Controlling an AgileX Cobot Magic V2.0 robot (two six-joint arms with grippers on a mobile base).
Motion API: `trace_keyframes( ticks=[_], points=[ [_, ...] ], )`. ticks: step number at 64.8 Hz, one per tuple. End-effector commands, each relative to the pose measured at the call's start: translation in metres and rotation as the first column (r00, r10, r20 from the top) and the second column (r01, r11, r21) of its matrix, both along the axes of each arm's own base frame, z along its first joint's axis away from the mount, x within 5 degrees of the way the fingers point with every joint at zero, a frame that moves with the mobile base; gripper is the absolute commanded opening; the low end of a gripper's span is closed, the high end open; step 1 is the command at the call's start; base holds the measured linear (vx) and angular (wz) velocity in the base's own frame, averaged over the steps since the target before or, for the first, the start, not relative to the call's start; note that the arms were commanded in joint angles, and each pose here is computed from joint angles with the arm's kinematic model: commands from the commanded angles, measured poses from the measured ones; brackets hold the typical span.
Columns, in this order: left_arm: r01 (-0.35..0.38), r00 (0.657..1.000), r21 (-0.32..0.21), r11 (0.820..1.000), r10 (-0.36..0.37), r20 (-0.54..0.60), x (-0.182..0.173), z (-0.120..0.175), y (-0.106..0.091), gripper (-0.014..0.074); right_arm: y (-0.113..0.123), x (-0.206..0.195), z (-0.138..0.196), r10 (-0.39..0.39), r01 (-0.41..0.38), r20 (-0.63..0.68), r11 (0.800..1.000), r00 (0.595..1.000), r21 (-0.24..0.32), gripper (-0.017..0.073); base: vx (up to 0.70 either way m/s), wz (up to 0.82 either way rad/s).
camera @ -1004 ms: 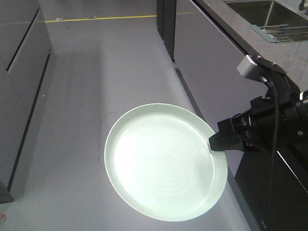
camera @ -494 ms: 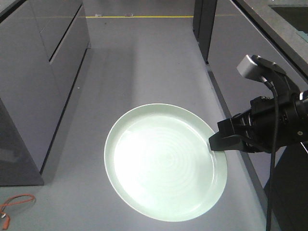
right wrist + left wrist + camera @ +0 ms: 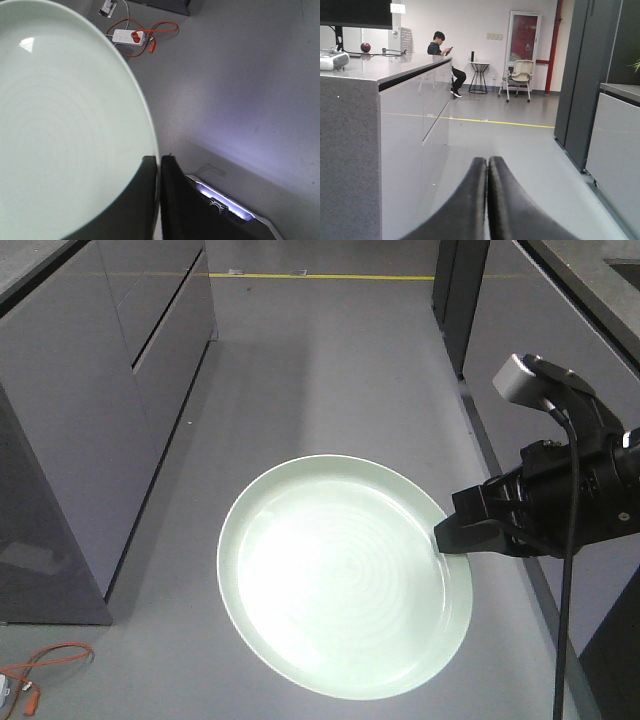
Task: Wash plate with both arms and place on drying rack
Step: 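Hold the plate in the right gripper while the base turns away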
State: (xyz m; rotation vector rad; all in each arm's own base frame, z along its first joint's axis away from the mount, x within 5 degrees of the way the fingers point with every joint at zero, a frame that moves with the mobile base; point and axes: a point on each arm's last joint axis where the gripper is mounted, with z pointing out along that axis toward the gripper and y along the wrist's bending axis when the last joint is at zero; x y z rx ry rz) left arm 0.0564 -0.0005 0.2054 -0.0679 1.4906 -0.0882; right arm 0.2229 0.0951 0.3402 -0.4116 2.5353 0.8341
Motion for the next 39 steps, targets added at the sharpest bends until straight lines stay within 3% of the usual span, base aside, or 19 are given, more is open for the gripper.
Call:
trace_keyframes(
  ticks=[1,39],
  points=[
    [0.005,0.993,-0.018,1.0,-0.003,0.116,-0.0038,0.0164,0.0001,-0.0006,0.0014,-0.0028,0.0161,-0.019,0.015,0.064,0.998,0.998,0.058,-0.0008,0.1,0.1],
    [0.005,0.993,-0.018,1.0,-0.003,0.116,-0.0038,0.0164,0.0001,-0.0006,0.0015,-0.0031,0.0161,-0.017,0.013,0.062,0.998,0.998,0.059,-0.0008,0.13,0.06]
  ],
)
